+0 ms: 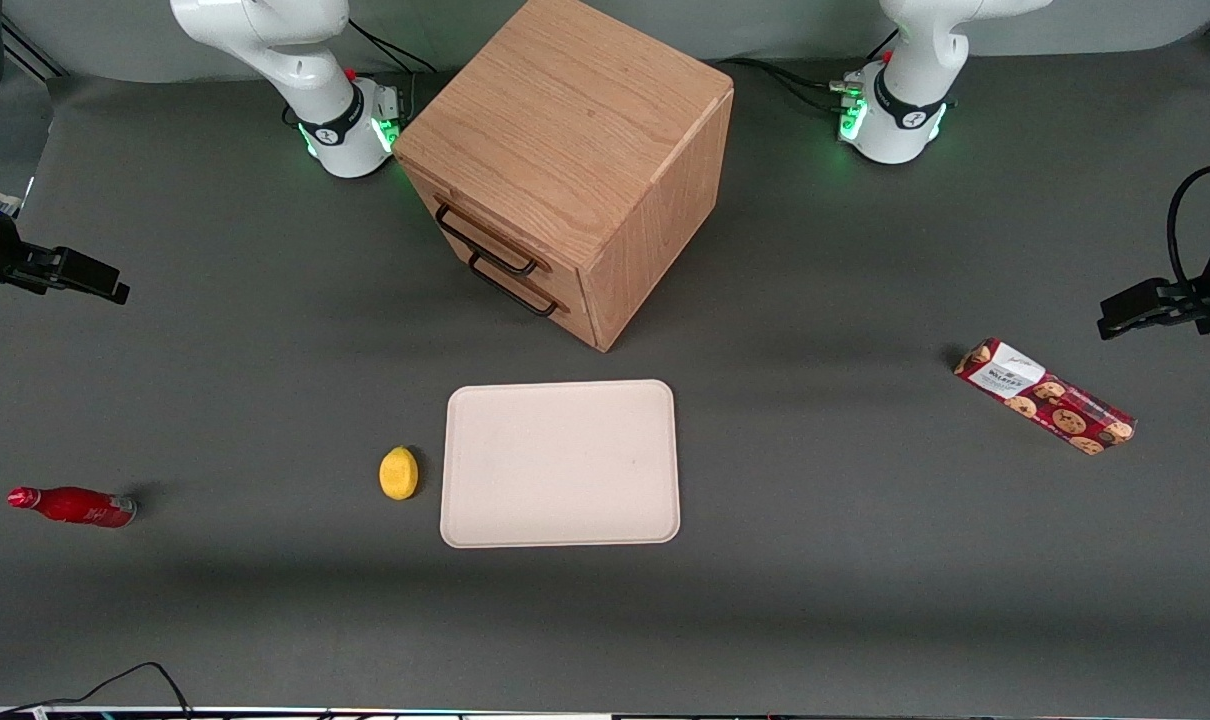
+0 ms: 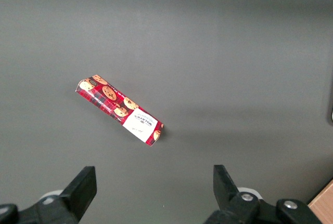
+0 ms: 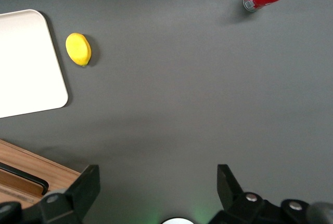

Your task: Open upper drawer

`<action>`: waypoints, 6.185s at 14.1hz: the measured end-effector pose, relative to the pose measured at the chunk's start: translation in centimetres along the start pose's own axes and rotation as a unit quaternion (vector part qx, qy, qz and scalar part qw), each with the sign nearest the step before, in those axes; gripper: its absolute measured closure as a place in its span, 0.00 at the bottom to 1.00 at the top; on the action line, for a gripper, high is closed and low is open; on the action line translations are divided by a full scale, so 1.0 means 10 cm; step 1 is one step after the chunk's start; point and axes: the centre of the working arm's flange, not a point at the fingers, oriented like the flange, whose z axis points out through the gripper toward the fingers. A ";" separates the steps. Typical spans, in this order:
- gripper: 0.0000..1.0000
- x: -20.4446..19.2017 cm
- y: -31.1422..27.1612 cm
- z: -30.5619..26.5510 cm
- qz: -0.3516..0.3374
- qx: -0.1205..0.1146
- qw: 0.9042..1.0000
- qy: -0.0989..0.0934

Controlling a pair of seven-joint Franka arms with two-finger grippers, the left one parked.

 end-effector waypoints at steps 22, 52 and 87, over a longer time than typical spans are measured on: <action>0.00 -1.33 -2.79 -0.26 -0.299 0.025 0.954 -0.017; 0.00 -1.08 -3.17 1.18 -0.490 0.123 0.860 -0.079; 0.00 -0.66 -3.03 2.08 -0.535 0.110 0.837 -0.027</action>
